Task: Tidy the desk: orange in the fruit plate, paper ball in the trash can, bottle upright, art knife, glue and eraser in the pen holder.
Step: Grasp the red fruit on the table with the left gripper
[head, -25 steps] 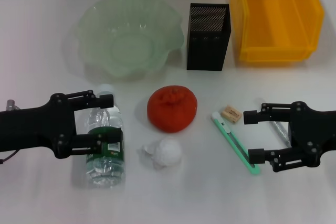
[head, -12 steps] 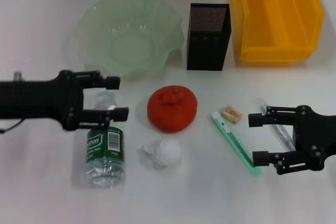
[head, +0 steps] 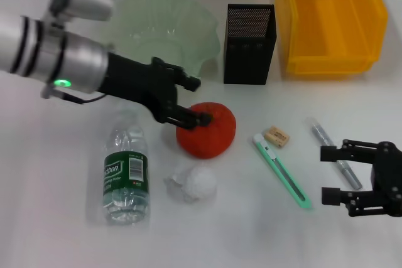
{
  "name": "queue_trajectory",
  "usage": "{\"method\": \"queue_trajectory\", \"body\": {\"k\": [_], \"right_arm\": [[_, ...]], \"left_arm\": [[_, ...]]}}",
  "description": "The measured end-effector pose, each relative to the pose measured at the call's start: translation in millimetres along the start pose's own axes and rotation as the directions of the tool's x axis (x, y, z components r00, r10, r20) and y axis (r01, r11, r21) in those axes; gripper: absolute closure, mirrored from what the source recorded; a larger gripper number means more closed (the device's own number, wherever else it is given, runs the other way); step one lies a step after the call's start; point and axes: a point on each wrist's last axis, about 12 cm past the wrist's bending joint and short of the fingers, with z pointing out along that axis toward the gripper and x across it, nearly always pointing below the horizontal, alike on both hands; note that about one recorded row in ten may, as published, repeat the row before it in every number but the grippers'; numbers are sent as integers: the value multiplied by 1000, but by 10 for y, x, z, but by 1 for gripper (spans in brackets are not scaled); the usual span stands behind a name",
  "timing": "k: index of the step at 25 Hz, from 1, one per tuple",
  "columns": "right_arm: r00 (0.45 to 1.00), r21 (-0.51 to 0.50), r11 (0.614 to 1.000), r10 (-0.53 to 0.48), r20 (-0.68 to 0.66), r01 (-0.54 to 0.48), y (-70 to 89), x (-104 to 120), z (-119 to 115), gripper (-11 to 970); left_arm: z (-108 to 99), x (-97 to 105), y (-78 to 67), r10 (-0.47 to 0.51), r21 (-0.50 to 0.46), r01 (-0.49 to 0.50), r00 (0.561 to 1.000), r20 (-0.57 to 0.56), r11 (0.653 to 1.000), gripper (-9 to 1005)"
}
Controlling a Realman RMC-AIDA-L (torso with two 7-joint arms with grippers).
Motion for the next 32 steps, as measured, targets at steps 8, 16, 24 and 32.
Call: {"method": "queue_trajectory", "body": {"k": [8, 16, 24, 32], "right_arm": [[999, 29, 999, 40, 37, -42, 84, 125, -74, 112], [997, 19, 998, 55, 49, -56, 108, 184, -46, 111], [997, 15, 998, 56, 51, -57, 117, 184, -52, 112], [995, 19, 997, 78, 66, -79, 122, 177, -78, 111]], "left_arm": [[289, -43, -24, 50, -4, -50, 996, -79, 999, 224], [447, 14, -48, 70, -45, -75, 992, -106, 996, 226], [503, 54, -74, 67, -75, -72, 995, -74, 995, 593], [481, 88, -95, 75, -69, -78, 996, -45, 995, 741]]}}
